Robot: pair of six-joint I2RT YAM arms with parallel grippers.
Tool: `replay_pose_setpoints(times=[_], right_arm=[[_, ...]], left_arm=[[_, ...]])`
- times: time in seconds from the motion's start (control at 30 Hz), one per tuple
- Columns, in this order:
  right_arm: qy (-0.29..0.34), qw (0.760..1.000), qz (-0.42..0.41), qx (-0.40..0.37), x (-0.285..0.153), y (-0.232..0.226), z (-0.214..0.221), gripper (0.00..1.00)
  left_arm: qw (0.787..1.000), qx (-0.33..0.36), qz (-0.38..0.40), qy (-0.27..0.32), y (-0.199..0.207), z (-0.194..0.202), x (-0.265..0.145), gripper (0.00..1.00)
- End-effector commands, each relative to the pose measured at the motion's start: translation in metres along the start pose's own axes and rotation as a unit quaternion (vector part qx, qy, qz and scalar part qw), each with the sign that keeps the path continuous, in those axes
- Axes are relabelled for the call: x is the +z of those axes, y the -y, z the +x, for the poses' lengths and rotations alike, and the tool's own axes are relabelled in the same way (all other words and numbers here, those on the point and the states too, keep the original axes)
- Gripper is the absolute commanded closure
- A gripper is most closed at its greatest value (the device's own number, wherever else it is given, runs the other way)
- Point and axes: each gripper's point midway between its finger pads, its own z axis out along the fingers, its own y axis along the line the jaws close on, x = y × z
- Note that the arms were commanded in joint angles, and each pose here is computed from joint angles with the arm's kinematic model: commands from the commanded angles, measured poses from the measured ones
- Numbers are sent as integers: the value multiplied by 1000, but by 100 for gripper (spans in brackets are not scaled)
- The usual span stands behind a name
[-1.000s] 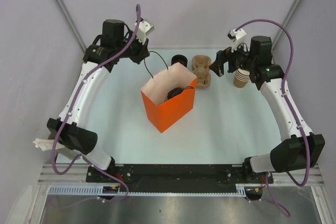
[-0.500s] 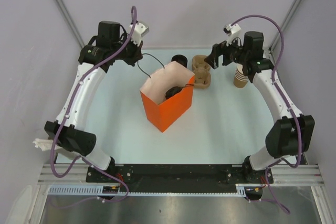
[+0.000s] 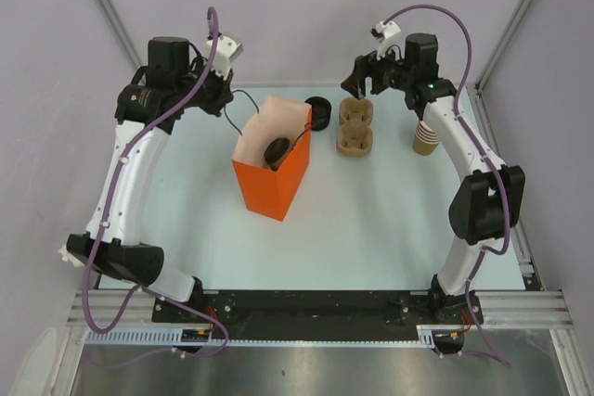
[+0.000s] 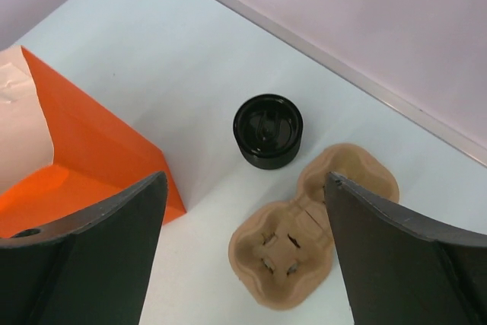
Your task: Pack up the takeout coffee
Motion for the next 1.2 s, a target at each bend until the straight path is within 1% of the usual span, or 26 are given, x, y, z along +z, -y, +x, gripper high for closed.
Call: replay_pose_setpoints(times=[0.0,0.07,0.1,0.17,0.37,0.4,0.43,0.5,0.57,0.6,0.67,0.73,0.77,0.8,0.87,0.9,0.97,1.0,1.07,1.1,1.13,1.17], right_arm=[[20,1000,-5,-6,21,-1,-17,14],[9,1000,-11,-3,34,-3,-7,15],[13,1000,-11,-7,37,-4,-12,15],[4,1000,-18,-7,48,-10,-6,15],[3,999,-32,-10,65,-23,-11,15],[-4,999,-34,-7,69,-23,-5,15],[0,999,-38,-10,70,-26,-10,15],[-11,999,-44,-6,78,-30,-3,15],[-13,999,-49,-9,82,-36,-5,15],[-16,999,-49,-8,84,-36,-3,15],[-16,999,-52,-5,83,-39,-4,15],[-14,999,-51,-4,79,-40,-7,14],[-19,999,-51,0,77,-41,-4,13],[-20,998,-51,1,74,-40,-5,13],[-22,998,-66,7,64,-47,-8,12],[-20,997,-70,14,60,-48,-10,12],[-10,995,-96,14,46,-62,-22,12],[-10,994,-103,15,40,-66,-24,12],[3,992,-122,10,25,-79,-38,12],[2,991,-130,12,22,-83,-36,12],[4,991,-137,15,17,-87,-38,12],[13,989,-147,10,7,-95,-47,12]], left_arm=[[999,0,-30,16,-9,-8,-27,100],[999,0,-39,16,-14,-6,-32,99],[999,-1,-43,15,-17,-5,-33,99],[998,-6,-52,17,-23,-3,-40,100],[997,-17,-75,15,-37,6,-53,100],[997,-19,-77,15,-38,8,-55,100],[997,-20,-77,13,-38,10,-55,100],[996,-22,-82,11,-40,14,-56,100],[996,-25,-83,5,-41,21,-54,98],[996,-25,-84,6,-42,21,-54,90],[996,-25,-86,3,-42,25,-53,87],[996,-23,-87,2,-43,25,-52,81],[996,-23,-88,1,-43,26,-53,77],[996,-22,-89,1,-44,26,-52,69],[996,-20,-89,3,-44,24,-53,67],[996,-21,-90,4,-45,24,-53,61],[996,-21,-92,9,-45,20,-55,47],[995,-21,-92,14,-45,17,-57,33],[995,-19,-96,24,-46,10,-62,20],[995,-18,-96,32,-45,6,-65,7],[994,-17,-99,37,-46,3,-69,1],[993,-14,-104,50,-46,-6,-76,0]])
